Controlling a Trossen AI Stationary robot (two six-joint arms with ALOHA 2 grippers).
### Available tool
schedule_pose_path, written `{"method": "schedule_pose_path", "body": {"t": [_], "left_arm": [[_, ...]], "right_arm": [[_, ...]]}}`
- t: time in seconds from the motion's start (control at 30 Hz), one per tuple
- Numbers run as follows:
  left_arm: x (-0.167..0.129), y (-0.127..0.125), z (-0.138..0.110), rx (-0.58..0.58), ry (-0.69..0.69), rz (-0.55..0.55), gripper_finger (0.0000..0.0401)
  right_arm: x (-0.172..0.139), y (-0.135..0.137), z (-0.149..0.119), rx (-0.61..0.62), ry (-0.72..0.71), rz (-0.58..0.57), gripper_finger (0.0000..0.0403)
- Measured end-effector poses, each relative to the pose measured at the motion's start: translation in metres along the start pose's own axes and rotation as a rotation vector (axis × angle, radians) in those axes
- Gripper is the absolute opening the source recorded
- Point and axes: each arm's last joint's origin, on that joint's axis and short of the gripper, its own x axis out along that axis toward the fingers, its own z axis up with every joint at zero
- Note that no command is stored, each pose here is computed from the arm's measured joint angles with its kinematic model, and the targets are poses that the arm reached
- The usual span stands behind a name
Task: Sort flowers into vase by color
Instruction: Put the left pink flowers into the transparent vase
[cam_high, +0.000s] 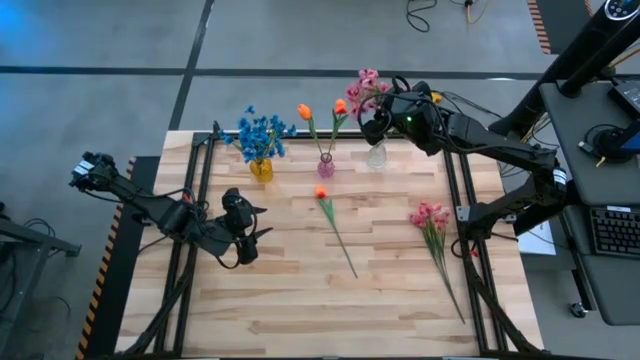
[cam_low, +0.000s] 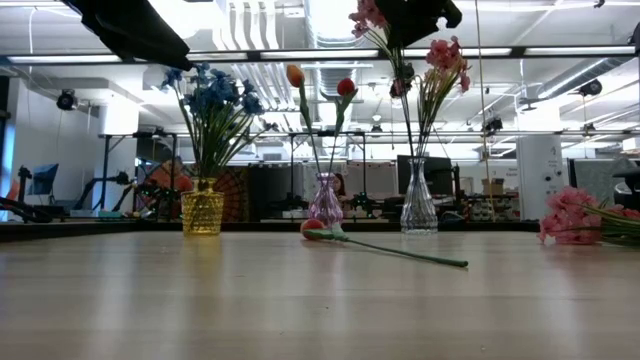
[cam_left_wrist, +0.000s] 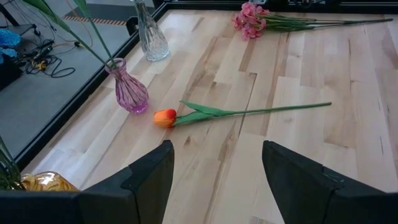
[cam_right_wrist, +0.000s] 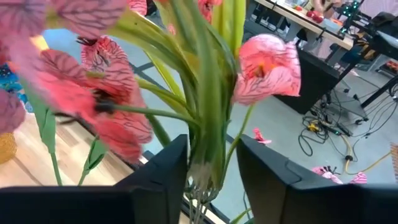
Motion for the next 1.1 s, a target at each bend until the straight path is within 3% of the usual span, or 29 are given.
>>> {"method": "schedule_pose_path", "body": {"t": [0.43, 1.1], "left_arm": [[0.0000, 0.0000, 0.0000, 0.000, 0.000, 0.000, 0.0225], [0.0000, 0.0000, 0.0001, -0.001, 0.000, 0.000, 0.0225]], "right_arm": [[-0.0057, -0.0045, 0.0017, 0.002, -0.013, 0.003, 0.0045], [-0.0049, -0.0039, 0.0010, 0.016, -0.007, 0.003, 0.0038]]}}
